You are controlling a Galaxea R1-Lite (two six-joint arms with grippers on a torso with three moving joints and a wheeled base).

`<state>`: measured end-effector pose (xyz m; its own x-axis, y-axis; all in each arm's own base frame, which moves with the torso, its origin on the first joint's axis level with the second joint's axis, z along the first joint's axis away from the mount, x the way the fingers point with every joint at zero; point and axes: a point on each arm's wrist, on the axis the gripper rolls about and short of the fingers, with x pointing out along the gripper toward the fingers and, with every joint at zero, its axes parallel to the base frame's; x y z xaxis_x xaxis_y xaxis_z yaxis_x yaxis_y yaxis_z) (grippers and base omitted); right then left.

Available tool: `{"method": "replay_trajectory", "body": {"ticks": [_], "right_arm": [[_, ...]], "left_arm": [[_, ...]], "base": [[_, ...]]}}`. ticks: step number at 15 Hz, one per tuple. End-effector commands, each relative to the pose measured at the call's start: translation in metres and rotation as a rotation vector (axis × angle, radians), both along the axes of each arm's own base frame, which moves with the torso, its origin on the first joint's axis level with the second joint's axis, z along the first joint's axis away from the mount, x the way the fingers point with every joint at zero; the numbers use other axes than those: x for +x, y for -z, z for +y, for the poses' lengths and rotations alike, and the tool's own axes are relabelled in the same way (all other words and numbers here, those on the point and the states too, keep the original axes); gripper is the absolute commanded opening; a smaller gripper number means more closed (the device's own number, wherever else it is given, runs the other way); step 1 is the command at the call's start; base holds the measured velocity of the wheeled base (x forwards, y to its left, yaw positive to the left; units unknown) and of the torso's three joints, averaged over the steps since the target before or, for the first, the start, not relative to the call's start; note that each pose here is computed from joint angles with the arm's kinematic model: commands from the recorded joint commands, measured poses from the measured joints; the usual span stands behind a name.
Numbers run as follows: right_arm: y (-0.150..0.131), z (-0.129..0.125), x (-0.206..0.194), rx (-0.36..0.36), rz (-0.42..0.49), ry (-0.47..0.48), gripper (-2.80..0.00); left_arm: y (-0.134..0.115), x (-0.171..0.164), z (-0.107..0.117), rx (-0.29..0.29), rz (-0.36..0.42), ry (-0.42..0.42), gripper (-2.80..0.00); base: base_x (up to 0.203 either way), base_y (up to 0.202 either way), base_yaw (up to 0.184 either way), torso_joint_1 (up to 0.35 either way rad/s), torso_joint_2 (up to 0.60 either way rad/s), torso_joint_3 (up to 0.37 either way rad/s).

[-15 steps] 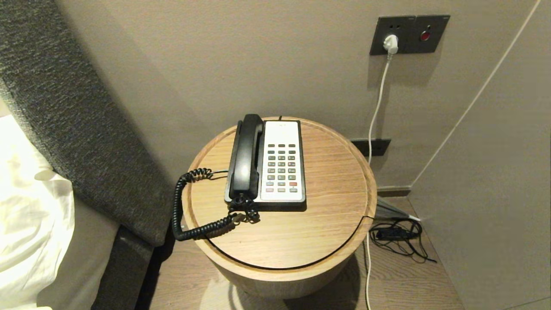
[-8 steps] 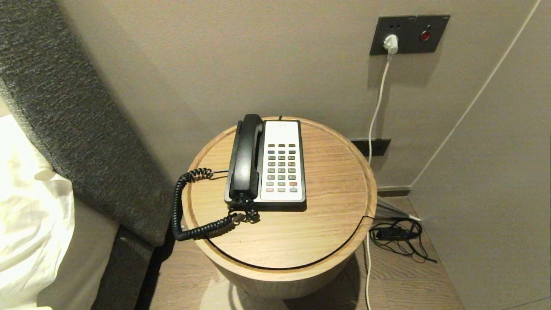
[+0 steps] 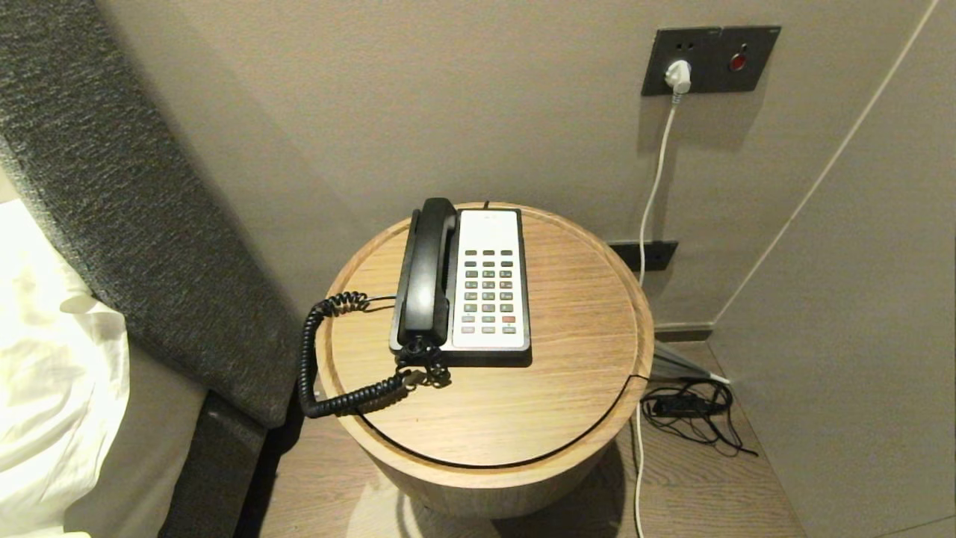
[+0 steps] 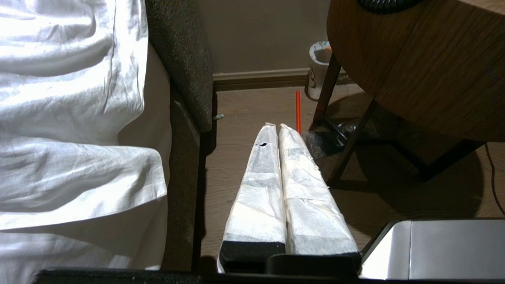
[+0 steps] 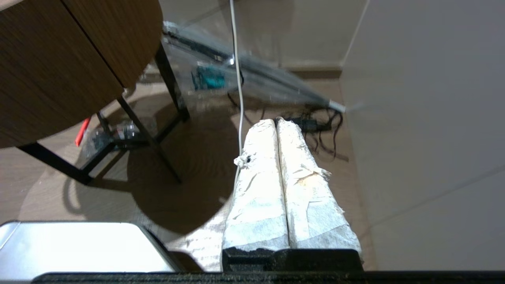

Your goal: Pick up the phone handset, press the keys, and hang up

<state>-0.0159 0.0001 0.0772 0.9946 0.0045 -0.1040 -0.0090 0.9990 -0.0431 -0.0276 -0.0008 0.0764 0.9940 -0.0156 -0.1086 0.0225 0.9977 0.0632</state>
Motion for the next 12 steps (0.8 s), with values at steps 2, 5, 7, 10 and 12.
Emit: {"method": "replay_trajectory", "body": {"ticks": [2,5,7,10,12], "right_arm": [[0.0002,-0.0001,0.0005,0.013,-0.004,0.006,-2.80],[0.0002,-0.0001,0.0005,0.013,-0.004,0.006,-2.80],[0.0002,-0.0001,0.0005,0.011,-0.004,0.006,-2.80],[0.0001,-0.0001,0.0005,0.011,-0.005,0.004,-2.80],[0.0002,-0.0001,0.0005,0.013,-0.004,0.006,-2.80]], "left_arm": [[0.0003,-0.0004,0.0001,-0.004,-0.012,-0.004,-2.80],[0.0003,-0.0004,0.0001,-0.006,-0.012,-0.004,-2.80],[0.0003,-0.0004,0.0001,-0.006,-0.012,-0.004,-2.80],[0.0003,-0.0004,0.0001,-0.006,-0.012,-0.004,-2.80],[0.0003,-0.0004,0.0001,-0.006,-0.012,-0.004,-2.80]], "base": [[0.000,0.000,0.000,0.000,0.00,0.000],[0.000,0.000,0.000,0.000,0.00,0.000],[0.000,0.000,0.000,0.000,0.00,0.000],[0.000,0.000,0.000,0.000,0.00,0.000],[0.000,0.000,0.000,0.000,0.00,0.000]]}}
